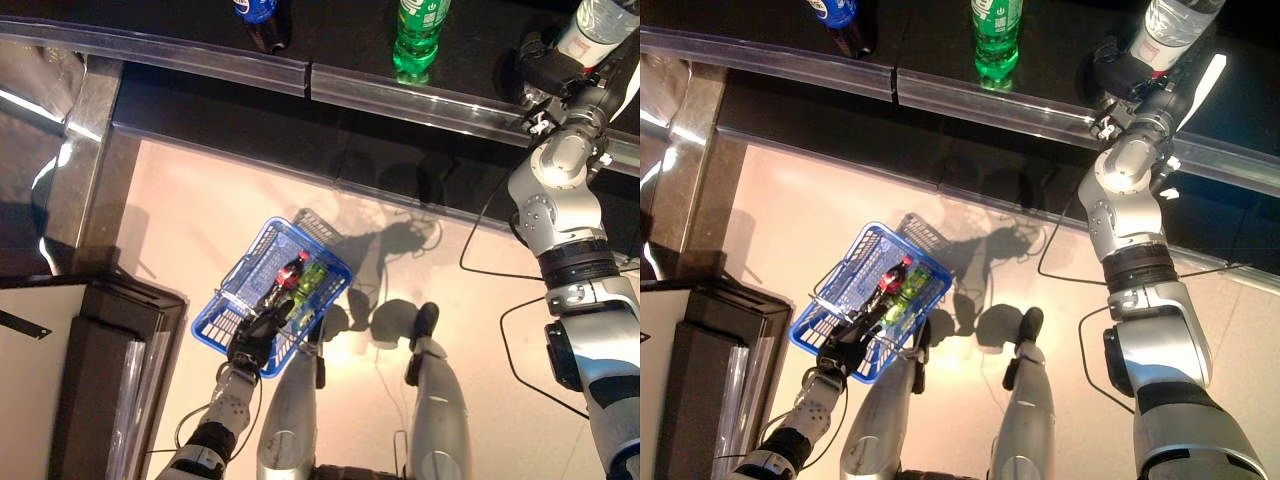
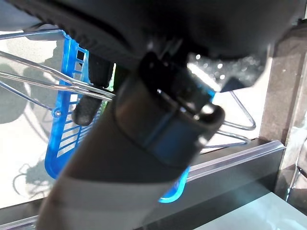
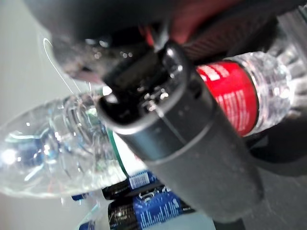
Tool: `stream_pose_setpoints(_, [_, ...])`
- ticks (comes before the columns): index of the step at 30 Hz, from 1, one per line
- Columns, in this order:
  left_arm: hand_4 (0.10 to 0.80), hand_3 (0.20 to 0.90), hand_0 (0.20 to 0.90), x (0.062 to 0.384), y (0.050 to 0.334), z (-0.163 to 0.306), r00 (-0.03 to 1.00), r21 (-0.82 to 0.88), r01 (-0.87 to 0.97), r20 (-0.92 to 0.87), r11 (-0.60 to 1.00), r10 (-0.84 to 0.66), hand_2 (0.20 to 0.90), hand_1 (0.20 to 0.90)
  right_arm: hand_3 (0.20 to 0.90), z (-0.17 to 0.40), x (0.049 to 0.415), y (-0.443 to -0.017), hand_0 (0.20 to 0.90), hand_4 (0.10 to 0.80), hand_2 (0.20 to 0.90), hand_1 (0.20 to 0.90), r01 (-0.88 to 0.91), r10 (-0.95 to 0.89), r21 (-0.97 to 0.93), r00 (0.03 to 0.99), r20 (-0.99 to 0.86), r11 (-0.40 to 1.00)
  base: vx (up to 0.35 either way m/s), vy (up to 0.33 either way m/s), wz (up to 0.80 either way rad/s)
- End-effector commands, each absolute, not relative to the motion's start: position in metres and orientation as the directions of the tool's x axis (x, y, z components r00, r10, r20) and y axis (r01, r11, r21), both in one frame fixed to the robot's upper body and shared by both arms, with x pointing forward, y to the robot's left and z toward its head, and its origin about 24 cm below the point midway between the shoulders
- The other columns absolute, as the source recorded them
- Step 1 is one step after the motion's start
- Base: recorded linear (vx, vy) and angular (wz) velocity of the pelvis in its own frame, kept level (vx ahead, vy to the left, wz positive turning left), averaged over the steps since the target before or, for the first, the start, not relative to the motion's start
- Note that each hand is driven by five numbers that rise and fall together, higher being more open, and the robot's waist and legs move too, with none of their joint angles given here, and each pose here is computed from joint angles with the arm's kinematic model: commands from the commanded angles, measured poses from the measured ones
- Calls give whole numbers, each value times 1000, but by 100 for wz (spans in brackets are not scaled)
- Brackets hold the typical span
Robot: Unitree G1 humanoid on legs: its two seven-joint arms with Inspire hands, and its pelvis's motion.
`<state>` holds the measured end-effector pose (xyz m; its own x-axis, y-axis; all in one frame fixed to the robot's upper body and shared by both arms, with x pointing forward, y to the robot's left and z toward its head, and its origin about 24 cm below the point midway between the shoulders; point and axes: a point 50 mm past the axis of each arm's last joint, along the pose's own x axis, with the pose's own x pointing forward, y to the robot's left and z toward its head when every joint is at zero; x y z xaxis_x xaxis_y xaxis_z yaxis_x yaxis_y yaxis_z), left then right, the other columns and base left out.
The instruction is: Pick up the drink and place into the basket.
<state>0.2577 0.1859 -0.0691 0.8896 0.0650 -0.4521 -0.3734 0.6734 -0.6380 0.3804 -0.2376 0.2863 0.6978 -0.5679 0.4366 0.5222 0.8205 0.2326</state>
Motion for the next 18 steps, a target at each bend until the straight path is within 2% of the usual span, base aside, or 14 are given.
stream_pose_setpoints(1, [100, 200, 300, 232, 215, -73, 896, -589, -365, -432, 721, 101, 300, 300, 200, 379, 350, -221, 300, 100, 300, 300, 387, -433, 243, 542, 720, 889, 0, 0, 0])
stream_pose_setpoints(12, [100, 200, 300, 236, 219, -66, 923, -614, -321, -372, 721, 95, 300, 300, 200, 372, 352, -236, 300, 100, 300, 300, 386, -495, 323, 535, 685, 864, -38, -7, 4])
stream_pose_setpoints(15, [100, 200, 300, 243, 220, -56, 945, -649, -291, -310, 703, 104, 300, 300, 200, 369, 350, -239, 300, 100, 300, 300, 392, -506, 335, 514, 692, 857, -66, 27, 1])
stream_pose_setpoints(18, [100, 200, 300, 250, 221, -43, 966, -715, -251, -225, 653, 125, 300, 300, 200, 370, 342, -223, 300, 100, 300, 300, 360, -437, 280, 496, 750, 890, -94, 64, 1])
